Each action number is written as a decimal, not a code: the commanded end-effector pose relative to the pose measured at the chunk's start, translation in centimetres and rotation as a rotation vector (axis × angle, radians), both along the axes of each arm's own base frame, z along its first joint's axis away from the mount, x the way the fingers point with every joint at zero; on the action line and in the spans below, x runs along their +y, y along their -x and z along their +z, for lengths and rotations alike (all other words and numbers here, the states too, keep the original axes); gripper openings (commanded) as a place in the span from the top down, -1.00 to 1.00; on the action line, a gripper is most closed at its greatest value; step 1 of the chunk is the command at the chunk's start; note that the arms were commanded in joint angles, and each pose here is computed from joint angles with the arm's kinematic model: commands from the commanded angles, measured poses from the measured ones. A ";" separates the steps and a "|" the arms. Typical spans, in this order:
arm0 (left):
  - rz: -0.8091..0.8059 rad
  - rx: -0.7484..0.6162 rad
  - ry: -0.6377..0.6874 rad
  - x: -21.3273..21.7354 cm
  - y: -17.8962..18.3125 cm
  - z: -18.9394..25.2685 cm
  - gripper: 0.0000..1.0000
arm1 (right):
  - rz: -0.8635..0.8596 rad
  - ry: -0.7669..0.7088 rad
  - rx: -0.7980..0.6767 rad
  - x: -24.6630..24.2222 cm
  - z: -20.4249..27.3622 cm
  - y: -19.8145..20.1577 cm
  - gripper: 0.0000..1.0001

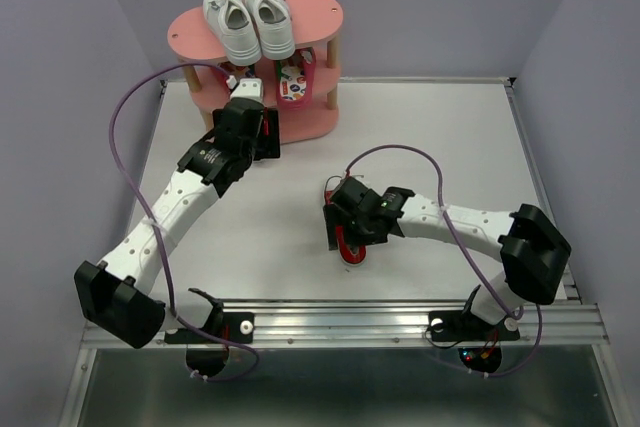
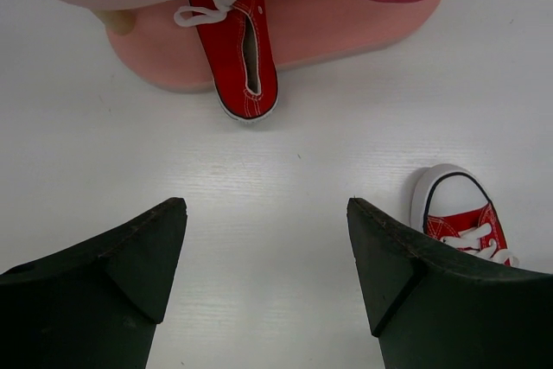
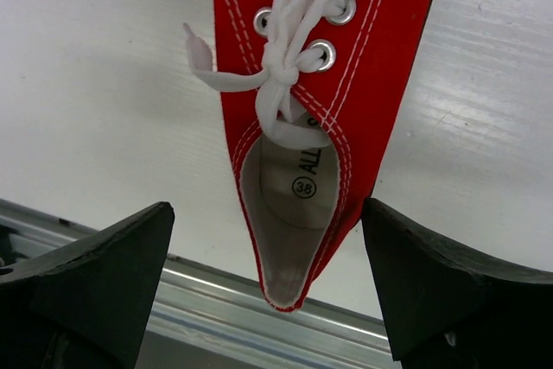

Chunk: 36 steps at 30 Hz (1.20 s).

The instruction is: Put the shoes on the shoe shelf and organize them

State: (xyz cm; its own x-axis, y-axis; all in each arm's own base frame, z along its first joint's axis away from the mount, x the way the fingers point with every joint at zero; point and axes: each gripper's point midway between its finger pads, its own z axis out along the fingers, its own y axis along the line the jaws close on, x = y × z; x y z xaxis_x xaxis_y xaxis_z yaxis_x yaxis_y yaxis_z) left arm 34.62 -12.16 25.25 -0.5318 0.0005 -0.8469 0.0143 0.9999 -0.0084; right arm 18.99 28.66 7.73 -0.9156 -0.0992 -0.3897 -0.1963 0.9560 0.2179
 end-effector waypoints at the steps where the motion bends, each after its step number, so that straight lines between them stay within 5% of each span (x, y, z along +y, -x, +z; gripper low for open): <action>1: -0.023 -0.089 0.036 0.2 0.5 4.3 -0.72 | -0.069 0.068 -0.056 -1.1 -1.0 -1.1 -0.82; 6: -0.021 -0.119 0.046 0.6 1.0 5.9 -0.72 | -0.091 0.086 -0.081 -1.2 -1.5 -1.8 -0.47; 9: -0.020 -0.141 0.058 0.6 1.2 7.1 -0.72 | -0.100 0.085 -0.087 -1.1 -1.6 -2.0 -0.08; 12: -0.022 -0.153 0.068 0.7 1.4 7.9 -0.72 | -0.099 0.070 -0.100 -1.0 -1.1 -2.1 0.46; 13: -0.021 -0.161 0.074 0.7 1.4 8.3 -0.72 | -0.097 0.067 -0.103 -1.0 -1.0 -2.1 0.85; 14: -0.023 -0.170 0.082 0.7 1.5 8.7 -0.72 | -0.087 0.063 -0.108 -0.9 -0.6 -1.9 0.98; 27: -0.010 -0.342 0.163 2.1 3.4 15.8 -0.72 | -0.042 -0.052 -0.337 2.3 9.2 -6.2 0.99; 36: 0.025 -0.395 0.171 3.6 4.8 17.4 -0.72 | -0.047 -0.034 -0.441 5.9 11.7 -10.4 0.98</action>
